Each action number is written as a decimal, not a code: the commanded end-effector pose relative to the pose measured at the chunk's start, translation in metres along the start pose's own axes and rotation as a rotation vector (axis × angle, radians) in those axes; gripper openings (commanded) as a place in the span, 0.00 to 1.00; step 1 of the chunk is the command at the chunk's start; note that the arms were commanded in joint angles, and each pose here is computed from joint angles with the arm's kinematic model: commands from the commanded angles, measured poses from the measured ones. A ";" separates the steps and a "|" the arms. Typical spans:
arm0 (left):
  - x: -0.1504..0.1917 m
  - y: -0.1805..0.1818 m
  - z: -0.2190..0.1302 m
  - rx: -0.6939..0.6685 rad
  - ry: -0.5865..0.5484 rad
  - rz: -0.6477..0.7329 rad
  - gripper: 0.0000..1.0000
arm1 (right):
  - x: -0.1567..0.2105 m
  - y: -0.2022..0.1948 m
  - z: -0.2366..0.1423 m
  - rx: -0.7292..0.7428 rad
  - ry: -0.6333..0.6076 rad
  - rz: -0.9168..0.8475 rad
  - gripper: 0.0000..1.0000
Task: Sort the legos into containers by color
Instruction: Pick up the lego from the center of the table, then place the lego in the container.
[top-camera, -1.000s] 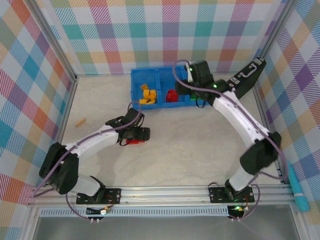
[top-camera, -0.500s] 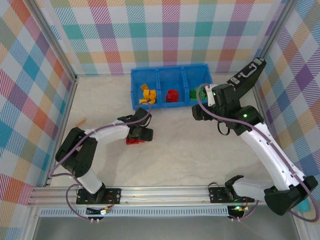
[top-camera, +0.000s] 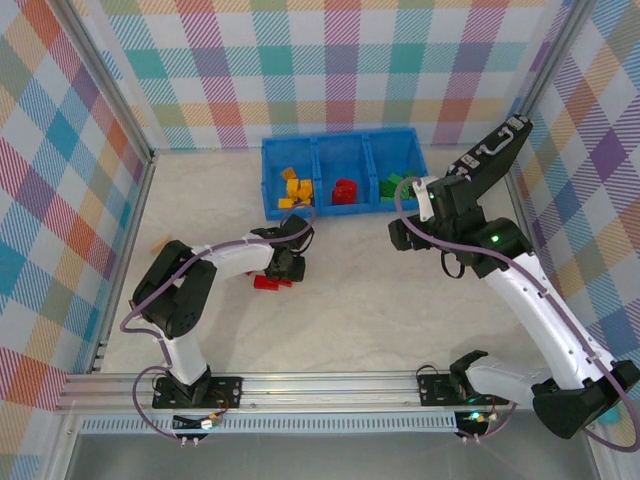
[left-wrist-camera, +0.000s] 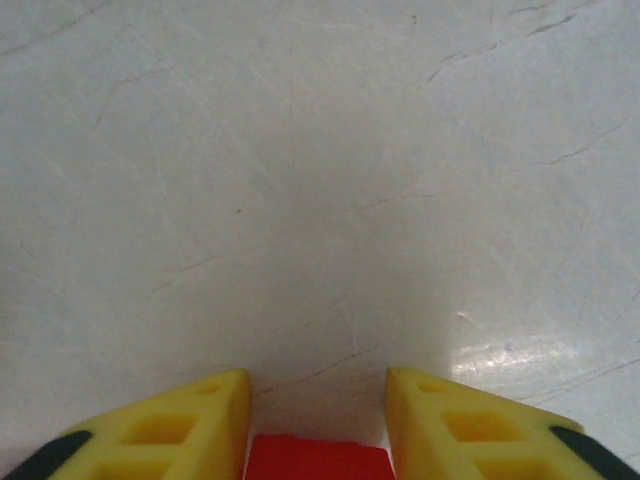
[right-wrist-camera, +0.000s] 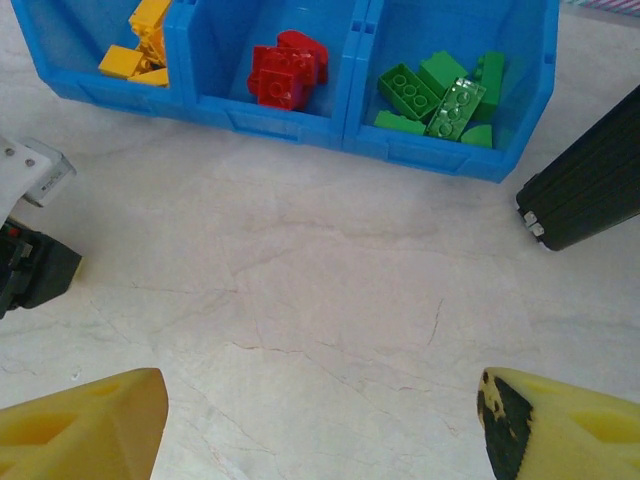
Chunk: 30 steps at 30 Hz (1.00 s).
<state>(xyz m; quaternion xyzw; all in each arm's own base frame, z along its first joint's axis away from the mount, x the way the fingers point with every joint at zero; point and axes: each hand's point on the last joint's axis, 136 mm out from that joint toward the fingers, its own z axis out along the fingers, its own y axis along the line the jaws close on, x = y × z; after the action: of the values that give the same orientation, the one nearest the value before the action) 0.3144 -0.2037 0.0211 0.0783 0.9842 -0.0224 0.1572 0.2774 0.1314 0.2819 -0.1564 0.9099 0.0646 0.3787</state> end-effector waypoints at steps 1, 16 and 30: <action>0.004 -0.009 0.003 0.021 0.040 -0.003 0.34 | -0.006 0.000 0.002 0.013 -0.014 -0.039 0.83; -0.044 -0.045 -0.067 0.094 -0.106 0.011 0.29 | -0.009 -0.001 0.008 0.022 -0.011 -0.075 0.86; -0.233 -0.118 -0.128 0.200 -0.625 -0.031 0.27 | -0.014 0.015 0.005 -0.069 -0.046 -0.054 0.87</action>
<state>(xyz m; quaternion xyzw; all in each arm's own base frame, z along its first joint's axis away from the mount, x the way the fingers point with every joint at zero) 0.4531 -0.3363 0.2416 0.0661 0.8846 -0.1719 0.4285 0.2875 0.1427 0.2802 -0.1845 0.9030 0.0695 0.3818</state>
